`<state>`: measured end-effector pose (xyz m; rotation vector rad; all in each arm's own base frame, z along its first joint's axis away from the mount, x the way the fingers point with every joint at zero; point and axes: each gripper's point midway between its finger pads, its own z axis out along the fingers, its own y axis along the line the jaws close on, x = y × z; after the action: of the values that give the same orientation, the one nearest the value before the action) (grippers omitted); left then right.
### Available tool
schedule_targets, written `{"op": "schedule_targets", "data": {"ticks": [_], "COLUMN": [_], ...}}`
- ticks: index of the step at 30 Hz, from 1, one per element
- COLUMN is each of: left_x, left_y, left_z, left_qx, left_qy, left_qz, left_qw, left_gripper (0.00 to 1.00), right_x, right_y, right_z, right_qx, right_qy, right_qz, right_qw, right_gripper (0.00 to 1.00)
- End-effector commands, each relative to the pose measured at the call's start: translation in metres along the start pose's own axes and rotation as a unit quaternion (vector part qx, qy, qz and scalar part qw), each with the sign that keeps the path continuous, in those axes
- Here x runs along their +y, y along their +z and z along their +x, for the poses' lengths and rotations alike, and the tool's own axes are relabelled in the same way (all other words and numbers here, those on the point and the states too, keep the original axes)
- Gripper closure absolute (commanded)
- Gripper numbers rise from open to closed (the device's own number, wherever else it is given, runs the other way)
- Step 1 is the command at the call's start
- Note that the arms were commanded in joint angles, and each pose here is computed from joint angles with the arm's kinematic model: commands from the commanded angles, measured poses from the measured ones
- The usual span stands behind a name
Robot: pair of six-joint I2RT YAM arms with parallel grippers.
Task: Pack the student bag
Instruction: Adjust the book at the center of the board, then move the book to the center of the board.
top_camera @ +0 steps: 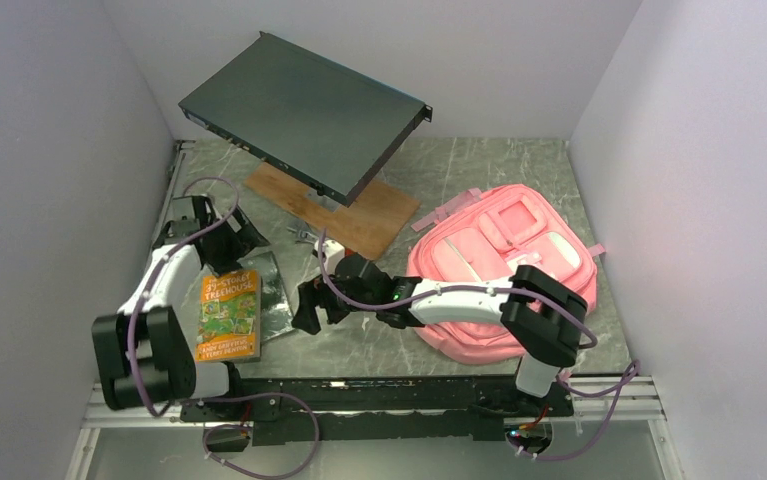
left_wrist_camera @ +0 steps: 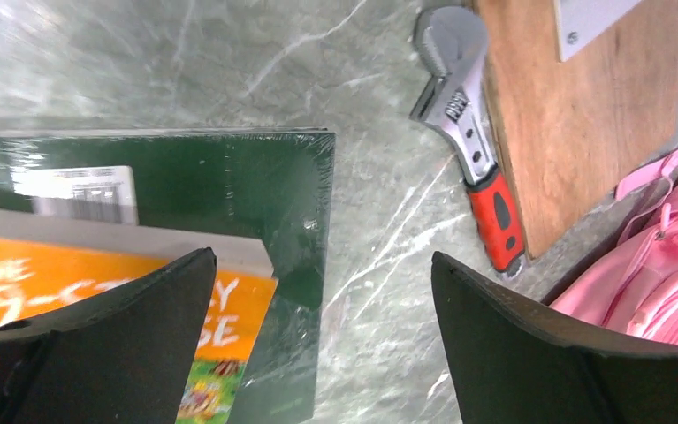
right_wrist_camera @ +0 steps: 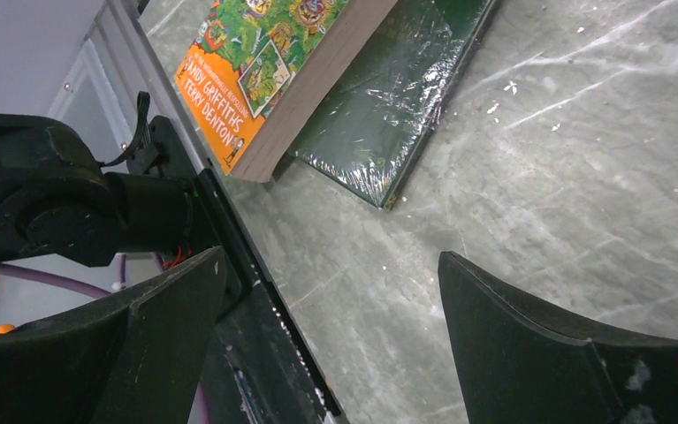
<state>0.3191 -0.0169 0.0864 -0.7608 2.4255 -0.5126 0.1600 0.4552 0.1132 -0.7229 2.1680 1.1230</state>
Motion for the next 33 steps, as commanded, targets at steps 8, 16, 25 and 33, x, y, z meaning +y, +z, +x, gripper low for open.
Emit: {"op": "schedule_targets", "data": {"ticks": [8, 16, 25, 33], "left_x": [0.092, 0.142, 0.113, 0.049], "left_y": [-0.081, -0.037, -0.013, -0.013], "left_z": [-0.055, -0.011, 0.025, 0.061], "left_qx": [-0.139, -0.063, 0.003, 0.029], "left_qy": [-0.094, -0.16, -0.205, -0.21], "left_qz": [-0.121, -0.167, -0.056, 0.073], "left_qw": [0.978, 0.971, 0.977, 0.975], "left_gripper": [0.0, 0.0, 0.04, 0.08], "right_x": [0.033, 0.03, 0.011, -0.016], "right_y": [0.033, 0.039, 0.041, 0.035], "right_z": [-0.015, -0.005, -0.009, -0.009], "right_qx": [-0.011, 0.006, 0.005, -0.026], "right_qy": [-0.012, -0.017, 0.041, 0.112], "right_qz": [-0.063, -0.062, -0.088, -0.039], "right_qw": [0.998, 0.998, 0.995, 0.993], "right_gripper": [0.18, 0.14, 0.06, 0.2]}}
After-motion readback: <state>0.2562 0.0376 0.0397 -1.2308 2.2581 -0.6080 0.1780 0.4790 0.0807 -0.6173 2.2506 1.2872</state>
